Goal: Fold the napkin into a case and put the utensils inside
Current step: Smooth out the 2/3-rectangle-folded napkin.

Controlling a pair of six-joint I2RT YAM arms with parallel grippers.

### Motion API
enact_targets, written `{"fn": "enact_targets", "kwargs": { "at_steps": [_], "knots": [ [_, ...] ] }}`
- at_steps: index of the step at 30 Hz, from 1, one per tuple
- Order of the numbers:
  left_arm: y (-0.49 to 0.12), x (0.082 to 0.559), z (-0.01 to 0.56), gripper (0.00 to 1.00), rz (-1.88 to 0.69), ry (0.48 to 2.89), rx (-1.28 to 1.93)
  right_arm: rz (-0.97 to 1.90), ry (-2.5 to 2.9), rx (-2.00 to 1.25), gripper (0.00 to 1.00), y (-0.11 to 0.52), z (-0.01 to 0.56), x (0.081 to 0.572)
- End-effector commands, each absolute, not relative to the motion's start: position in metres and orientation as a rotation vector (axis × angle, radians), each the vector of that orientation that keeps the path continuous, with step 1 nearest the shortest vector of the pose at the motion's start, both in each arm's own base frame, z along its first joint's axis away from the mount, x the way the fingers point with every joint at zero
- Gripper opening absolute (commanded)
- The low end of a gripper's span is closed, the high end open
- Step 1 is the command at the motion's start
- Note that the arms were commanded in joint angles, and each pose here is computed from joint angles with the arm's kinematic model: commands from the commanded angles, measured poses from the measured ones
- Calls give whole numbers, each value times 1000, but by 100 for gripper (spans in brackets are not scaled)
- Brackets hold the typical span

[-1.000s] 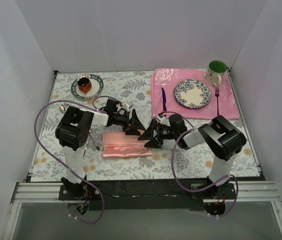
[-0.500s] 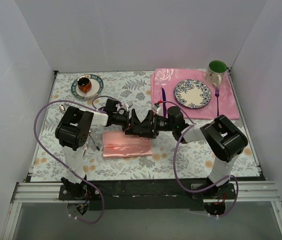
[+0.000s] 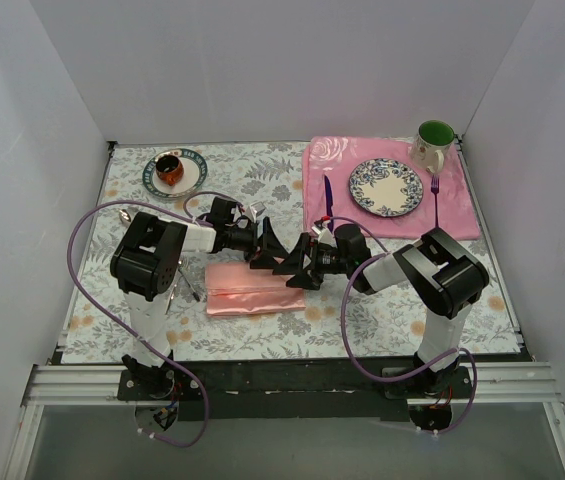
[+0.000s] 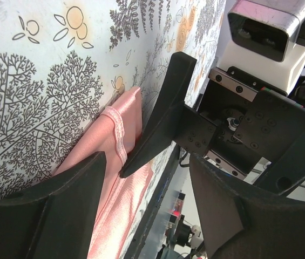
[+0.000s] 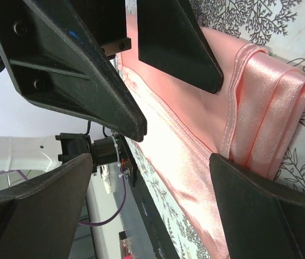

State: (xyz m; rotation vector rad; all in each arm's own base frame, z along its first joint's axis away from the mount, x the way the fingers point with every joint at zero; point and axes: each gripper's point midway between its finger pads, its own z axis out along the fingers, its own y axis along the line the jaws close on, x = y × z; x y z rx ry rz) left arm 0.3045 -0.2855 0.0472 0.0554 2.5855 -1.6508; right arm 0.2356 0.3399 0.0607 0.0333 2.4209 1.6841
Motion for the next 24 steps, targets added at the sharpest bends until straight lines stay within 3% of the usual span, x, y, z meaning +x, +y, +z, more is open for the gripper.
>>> {"fn": "enact_targets", "kwargs": {
  "at_steps": [1,10,24],
  "knots": [
    [-282,308,46,64,-1610,2575,20,1549,2550,116,99,324,25,227],
    [-308,320,102,64,-1785,2396,121,1570,2543,90,99,327,26,228],
    [-322,309,60,64,-1804,2495,11,1575,2528,85,99,328,27,230]
  ]
}}
